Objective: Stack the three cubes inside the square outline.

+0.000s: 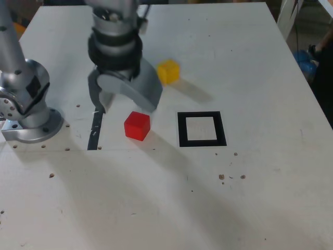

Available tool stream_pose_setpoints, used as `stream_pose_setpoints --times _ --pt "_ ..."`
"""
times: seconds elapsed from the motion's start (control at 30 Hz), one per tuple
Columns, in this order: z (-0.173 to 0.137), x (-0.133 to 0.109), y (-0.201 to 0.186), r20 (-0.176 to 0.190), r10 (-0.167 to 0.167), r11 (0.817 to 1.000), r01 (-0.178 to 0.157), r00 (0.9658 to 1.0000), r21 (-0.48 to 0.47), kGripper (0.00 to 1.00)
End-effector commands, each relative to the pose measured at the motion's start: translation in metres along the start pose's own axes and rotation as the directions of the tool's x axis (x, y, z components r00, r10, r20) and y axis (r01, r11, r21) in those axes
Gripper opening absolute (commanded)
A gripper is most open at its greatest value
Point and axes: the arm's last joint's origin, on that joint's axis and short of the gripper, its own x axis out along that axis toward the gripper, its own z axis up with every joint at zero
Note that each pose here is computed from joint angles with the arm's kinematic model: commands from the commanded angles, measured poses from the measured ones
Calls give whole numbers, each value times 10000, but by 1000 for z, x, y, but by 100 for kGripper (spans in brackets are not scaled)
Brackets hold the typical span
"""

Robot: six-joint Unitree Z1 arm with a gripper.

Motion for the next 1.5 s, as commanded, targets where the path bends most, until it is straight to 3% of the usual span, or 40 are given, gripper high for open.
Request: stream_pose_setpoints --times 0.0,0.1,0.27,0.67,1.47 --pt "7 8 -1 -381 -4 9995 16 9993 310 95" --pt "16 17 -2 -637 12 9976 32 9980 687 95" --pt "30 26 -4 -690 -18 9925 102 9976 1217 89" --pt "40 27 -4 -565 -56 9844 155 9984 1751 52" --pt "43 28 0 -531 -166 9822 262 9984 1861 21"
